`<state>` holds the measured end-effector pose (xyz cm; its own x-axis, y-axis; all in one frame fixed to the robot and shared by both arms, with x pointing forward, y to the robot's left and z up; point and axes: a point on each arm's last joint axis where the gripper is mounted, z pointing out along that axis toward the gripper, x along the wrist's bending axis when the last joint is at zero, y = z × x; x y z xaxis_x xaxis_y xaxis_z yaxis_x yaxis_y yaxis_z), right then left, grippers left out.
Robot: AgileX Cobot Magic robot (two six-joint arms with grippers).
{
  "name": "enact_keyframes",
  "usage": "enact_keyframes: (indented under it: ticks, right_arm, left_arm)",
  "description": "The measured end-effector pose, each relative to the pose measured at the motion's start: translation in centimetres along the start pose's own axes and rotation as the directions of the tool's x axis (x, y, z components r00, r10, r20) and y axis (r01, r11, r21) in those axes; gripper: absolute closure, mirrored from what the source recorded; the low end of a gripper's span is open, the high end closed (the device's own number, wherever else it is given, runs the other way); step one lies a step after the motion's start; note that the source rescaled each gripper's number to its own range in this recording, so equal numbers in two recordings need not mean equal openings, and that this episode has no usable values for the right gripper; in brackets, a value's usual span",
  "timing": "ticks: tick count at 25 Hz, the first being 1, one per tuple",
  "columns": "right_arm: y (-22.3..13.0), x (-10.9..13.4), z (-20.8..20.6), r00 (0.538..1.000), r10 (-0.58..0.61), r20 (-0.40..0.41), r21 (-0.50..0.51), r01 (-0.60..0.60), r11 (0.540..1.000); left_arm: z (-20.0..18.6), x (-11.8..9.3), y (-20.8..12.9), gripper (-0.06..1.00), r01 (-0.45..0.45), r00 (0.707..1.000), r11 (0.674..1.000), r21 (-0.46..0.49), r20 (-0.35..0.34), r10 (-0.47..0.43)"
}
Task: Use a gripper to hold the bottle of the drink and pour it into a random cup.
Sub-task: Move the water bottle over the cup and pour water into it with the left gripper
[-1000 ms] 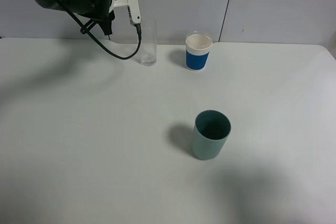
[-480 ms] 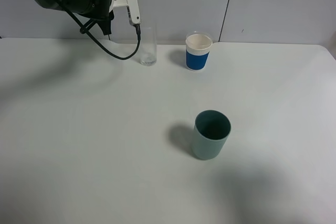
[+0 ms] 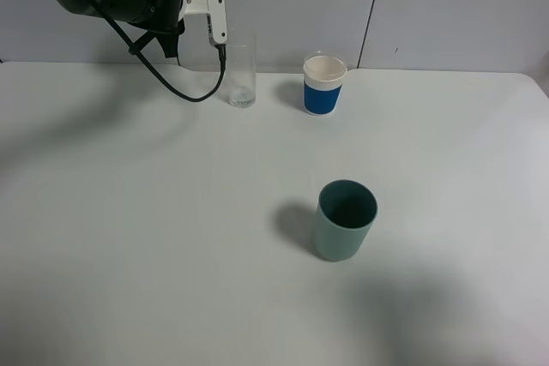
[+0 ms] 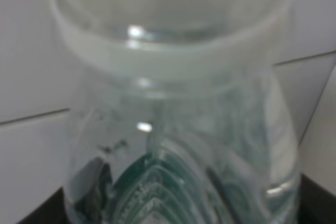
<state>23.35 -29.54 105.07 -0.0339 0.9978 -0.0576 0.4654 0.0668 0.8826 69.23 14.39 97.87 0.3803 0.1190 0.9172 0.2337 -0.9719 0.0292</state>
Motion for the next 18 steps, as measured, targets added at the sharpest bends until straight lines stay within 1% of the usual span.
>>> enact_keyframes:
  ticks: [18]
  right_arm:
    - [0.0, 0.0, 0.0, 1.0, 0.0, 0.0, 0.0, 0.0, 1.0]
  left_arm:
    - [-0.47, -0.23, 0.83, 0.91, -0.016, 1.0, 1.0, -0.021, 0.001, 0.016]
